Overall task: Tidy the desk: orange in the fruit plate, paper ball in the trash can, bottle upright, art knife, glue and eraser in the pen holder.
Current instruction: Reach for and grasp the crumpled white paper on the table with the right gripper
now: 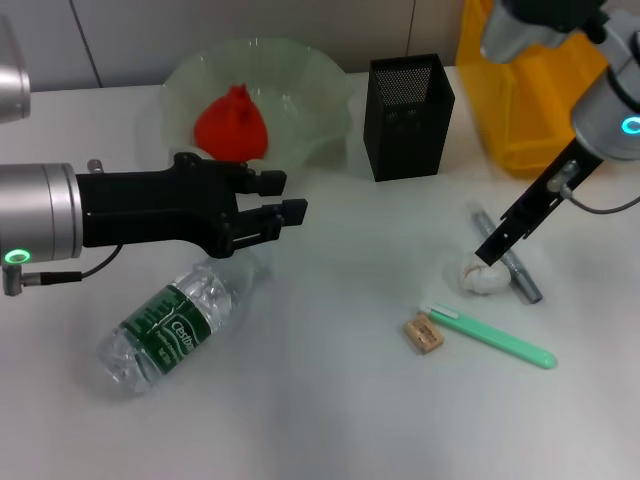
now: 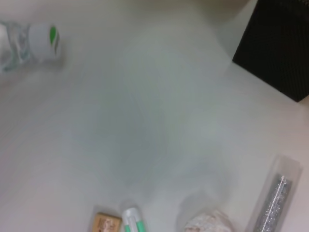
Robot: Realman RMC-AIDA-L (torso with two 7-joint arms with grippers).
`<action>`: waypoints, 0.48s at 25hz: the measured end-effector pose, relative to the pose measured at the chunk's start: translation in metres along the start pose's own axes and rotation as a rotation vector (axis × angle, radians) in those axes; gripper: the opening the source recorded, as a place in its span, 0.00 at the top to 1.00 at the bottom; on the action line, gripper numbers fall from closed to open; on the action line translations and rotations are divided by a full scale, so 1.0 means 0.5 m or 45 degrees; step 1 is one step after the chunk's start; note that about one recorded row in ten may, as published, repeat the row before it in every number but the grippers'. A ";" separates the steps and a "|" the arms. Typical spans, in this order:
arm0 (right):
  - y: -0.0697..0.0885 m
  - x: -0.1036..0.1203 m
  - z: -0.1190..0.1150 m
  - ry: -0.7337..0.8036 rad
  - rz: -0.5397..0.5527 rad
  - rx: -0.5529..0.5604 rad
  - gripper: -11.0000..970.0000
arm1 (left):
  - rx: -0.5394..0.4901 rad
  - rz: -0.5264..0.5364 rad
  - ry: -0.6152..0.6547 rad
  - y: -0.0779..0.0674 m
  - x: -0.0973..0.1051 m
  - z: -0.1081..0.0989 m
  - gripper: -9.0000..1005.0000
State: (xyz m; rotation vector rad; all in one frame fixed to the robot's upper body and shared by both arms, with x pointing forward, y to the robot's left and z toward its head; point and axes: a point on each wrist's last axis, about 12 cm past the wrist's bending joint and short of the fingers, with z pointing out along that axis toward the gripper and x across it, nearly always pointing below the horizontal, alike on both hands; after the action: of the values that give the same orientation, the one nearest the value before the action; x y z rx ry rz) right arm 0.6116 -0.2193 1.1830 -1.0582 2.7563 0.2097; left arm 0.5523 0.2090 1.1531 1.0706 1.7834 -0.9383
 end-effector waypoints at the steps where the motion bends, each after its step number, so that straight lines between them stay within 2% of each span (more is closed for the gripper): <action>1: 0.002 -0.004 0.004 0.014 -0.006 0.007 0.23 | -0.002 0.002 -0.002 0.001 0.000 0.000 0.59; 12: 0.011 -0.017 0.036 0.075 -0.025 -0.005 0.23 | -0.015 0.003 -0.014 0.007 0.005 -0.002 0.59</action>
State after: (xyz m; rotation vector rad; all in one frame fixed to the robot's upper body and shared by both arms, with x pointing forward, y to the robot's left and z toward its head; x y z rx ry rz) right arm 0.6163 -0.2061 1.1675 -1.1096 2.7968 0.1847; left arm 0.5545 0.2115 1.1506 1.0582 1.7765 -0.9296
